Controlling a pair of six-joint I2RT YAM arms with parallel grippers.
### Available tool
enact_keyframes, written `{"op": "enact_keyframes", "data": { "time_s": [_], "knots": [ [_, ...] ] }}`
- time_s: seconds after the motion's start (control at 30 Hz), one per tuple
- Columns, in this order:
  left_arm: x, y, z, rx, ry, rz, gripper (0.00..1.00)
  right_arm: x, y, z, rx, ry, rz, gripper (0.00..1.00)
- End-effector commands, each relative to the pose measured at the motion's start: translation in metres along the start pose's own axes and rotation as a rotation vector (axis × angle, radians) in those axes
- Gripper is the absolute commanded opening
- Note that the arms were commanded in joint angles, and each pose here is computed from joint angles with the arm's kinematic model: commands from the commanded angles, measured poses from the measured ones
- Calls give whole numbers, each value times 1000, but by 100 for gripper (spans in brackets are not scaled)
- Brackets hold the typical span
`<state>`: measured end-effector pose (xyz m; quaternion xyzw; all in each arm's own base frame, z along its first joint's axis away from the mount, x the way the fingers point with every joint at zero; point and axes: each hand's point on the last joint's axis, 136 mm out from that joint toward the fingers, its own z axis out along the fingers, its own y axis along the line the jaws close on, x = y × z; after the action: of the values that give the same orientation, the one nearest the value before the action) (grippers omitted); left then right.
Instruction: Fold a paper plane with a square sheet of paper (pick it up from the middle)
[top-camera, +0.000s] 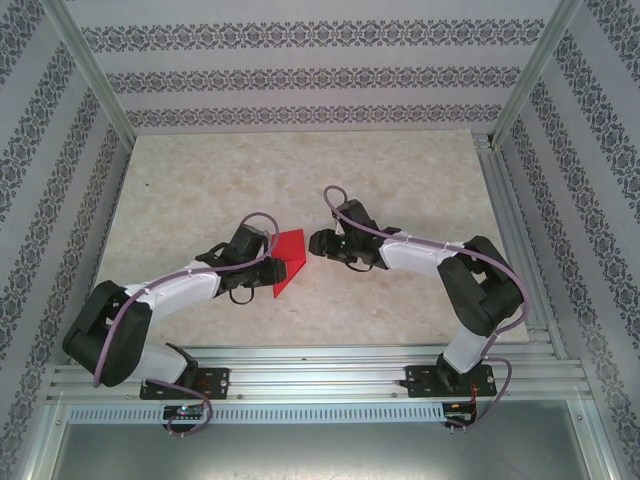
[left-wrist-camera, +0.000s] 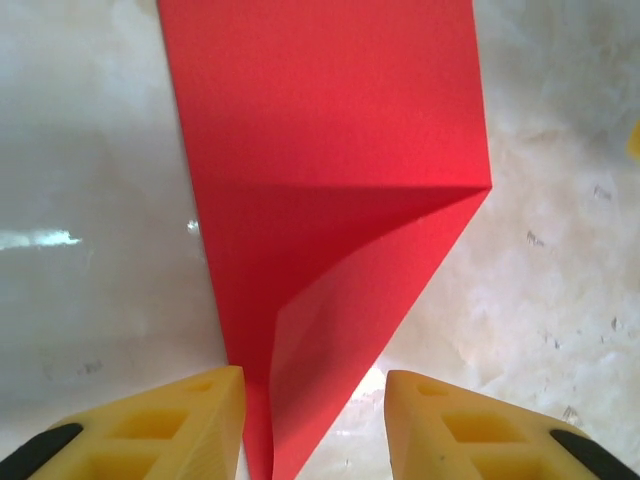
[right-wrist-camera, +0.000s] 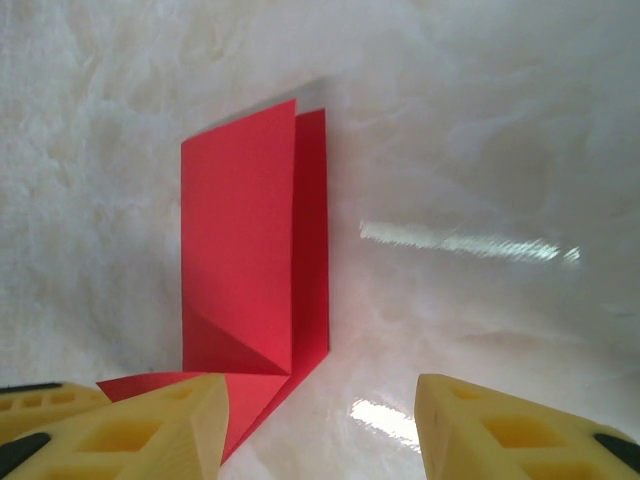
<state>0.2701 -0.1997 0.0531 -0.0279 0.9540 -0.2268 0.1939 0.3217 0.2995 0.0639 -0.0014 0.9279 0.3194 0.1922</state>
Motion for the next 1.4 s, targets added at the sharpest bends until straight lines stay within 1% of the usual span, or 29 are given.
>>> {"op": "enact_keyframes", "data": {
  "time_s": [0.0,0.13,0.37,0.63,0.8,1.03,1.1,1.17,1.27,1.37],
  "knots": [
    [-17,5,4,-48,-44,-2,43,6,17,12,-89,11,27,53],
    [-21,16,9,-100,-41,-13,42,15,26,27,-119,48,30,53],
    [-18,29,12,-134,-30,-26,42,23,33,43,-156,93,38,53],
    [-18,35,16,-146,-17,-35,41,28,44,48,-212,126,39,44],
    [-18,37,17,-145,-12,-35,41,32,51,49,-252,137,28,42],
    [-18,36,19,-137,-4,-35,41,38,54,53,-267,165,17,30],
    [-19,36,19,-134,-4,-35,41,39,52,56,-254,171,17,25],
    [-19,34,18,-128,-4,-34,41,38,49,58,-233,163,21,18],
    [-22,29,13,-113,-13,-26,44,30,45,52,-199,111,24,9],
    [-27,24,5,-100,-30,-16,52,17,45,35,-167,30,18,1]
  ]
}}
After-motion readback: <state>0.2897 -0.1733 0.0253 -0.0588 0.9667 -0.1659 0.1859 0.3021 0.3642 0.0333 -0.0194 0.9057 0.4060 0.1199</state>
